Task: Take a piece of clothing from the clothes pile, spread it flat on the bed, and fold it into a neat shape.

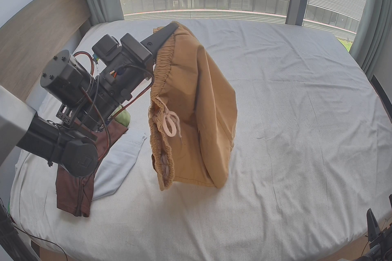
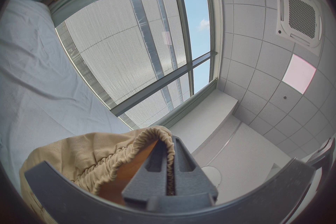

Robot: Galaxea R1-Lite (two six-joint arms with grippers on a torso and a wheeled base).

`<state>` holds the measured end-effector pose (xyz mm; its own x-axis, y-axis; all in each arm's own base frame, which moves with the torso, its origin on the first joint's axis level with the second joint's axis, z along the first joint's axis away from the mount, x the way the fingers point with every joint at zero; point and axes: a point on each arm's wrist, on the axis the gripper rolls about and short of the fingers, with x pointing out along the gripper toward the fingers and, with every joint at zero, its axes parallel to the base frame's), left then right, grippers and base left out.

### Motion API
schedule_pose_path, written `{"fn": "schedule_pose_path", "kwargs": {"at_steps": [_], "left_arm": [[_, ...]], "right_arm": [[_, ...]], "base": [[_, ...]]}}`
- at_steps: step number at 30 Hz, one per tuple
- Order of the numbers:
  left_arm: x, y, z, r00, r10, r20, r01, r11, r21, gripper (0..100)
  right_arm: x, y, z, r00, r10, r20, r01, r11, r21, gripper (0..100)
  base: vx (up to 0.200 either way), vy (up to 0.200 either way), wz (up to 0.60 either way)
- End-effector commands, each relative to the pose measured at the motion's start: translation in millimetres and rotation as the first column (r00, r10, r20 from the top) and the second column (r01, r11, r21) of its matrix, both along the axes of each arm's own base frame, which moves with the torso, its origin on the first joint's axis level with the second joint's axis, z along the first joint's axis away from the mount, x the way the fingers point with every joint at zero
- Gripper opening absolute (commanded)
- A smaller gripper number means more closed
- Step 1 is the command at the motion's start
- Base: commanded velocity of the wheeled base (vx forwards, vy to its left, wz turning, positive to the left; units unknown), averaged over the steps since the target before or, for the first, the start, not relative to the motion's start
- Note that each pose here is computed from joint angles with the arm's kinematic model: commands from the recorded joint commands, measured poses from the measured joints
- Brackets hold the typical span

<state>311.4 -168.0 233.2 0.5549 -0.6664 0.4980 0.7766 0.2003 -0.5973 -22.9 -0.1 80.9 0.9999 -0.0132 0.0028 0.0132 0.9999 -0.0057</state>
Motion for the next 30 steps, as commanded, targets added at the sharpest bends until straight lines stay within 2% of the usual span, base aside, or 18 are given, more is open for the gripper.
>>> {"fn": "schedule_pose_path", "kwargs": {"at_steps": [1, 3, 7, 24, 27, 30], "left_arm": [[8, 7, -11, 0.999, 0.037, -0.016, -0.037, 0.999, 0.029, 0], [11, 14, -17, 0.997, 0.069, -0.014, -0.068, 0.996, 0.057, 0], [10, 19, -22, 0.998, 0.064, -0.022, -0.062, 0.995, 0.082, 0], [8, 20, -19, 0.998, 0.067, -0.002, -0.066, 0.995, 0.077, 0], [8, 20, -19, 0.998, 0.067, -0.001, -0.067, 0.995, 0.078, 0], [8, 20, -19, 0.998, 0.067, -0.001, -0.067, 0.995, 0.078, 0]], "right_arm": [[1, 0, -5, 1.000, -0.001, -0.010, 0.001, 1.000, 0.000, 100], [1, 0, -5, 1.000, -0.001, -0.009, 0.001, 1.000, 0.001, 100], [1, 0, -5, 1.000, -0.001, -0.010, 0.001, 1.000, 0.003, 100], [1, 0, -5, 1.000, 0.001, -0.006, -0.001, 1.000, 0.000, 100], [1, 0, -3, 1.000, 0.001, 0.012, -0.001, 1.000, -0.007, 100], [-5, 0, 27, 0.988, -0.007, 0.157, 0.009, 1.000, -0.014, 100]], "base": [[0.000, 0.000, 0.00], [0.000, 0.000, 0.00], [0.000, 0.000, 0.00], [0.000, 0.000, 0.00], [0.000, 0.000, 0.00], [0.000, 0.000, 0.00]]}}
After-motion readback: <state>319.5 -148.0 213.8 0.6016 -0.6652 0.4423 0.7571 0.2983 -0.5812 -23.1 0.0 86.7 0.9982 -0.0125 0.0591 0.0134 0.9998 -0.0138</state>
